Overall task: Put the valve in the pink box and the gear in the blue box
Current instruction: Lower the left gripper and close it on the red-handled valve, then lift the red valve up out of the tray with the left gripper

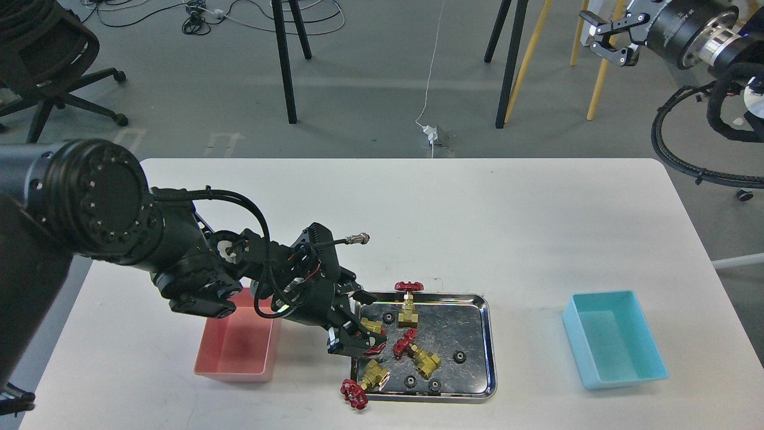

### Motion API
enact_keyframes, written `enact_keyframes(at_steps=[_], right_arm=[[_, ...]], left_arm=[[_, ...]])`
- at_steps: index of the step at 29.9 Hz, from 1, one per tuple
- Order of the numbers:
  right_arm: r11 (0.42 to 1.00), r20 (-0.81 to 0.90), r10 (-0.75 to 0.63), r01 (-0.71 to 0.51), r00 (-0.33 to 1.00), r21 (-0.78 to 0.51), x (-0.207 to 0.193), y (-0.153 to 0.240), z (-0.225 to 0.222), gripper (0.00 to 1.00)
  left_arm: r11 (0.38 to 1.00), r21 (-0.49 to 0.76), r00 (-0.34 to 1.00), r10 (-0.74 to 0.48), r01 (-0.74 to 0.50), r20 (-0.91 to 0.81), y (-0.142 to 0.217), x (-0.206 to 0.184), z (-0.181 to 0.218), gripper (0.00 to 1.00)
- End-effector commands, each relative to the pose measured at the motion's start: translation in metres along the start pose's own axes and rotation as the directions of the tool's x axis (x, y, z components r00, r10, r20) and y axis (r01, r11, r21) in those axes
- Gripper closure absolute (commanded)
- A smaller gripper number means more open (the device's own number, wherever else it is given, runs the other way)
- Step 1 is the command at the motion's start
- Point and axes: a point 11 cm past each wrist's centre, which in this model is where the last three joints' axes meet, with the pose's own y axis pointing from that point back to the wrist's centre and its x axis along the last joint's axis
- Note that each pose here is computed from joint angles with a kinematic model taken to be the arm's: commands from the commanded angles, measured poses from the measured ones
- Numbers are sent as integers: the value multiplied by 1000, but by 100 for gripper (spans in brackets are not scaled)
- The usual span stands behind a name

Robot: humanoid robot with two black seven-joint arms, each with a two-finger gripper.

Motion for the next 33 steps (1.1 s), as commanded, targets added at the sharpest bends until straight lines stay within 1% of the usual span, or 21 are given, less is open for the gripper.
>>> enact_keyframes(at_steps=[1, 8, 14, 18, 20, 23, 29, 33], right_arm=[[1000, 0, -1, 1, 1000, -1, 0, 0, 0, 1], [1000, 4, 2, -2, 1000, -3, 1, 1, 3, 1], [1000, 6, 5, -5, 1000, -6, 3, 2, 5, 1], [1000, 8, 7, -7, 1000, -8, 3, 2, 7, 1], [1000, 12, 8, -8, 1000, -5, 4, 3, 8, 1], [1000, 22, 11, -11, 1000, 2, 5, 4, 8, 1], [1000, 31, 14, -14, 999, 4, 7, 5, 10, 1], [1000, 32, 17, -17, 999, 1, 8, 6, 12, 1]], left_arm=[[1000, -7, 1000, -5, 5, 5, -1, -2, 1, 30], [1000, -9, 1000, -9, 8, -14, -6, -14, 2, 33], [1000, 5, 1000, -4, 4, -4, -7, -14, -3, 38], [1000, -1, 1000, -9, 9, 6, -7, -14, -2, 47], [1000, -1, 1000, -10, 10, 7, -7, -14, -2, 55], [1000, 0, 1000, -11, 11, 8, -7, -15, -3, 63], [1000, -3, 1000, -14, 14, 14, -7, -15, -3, 70], [1000, -4, 1000, -13, 13, 14, -7, -15, -2, 77]])
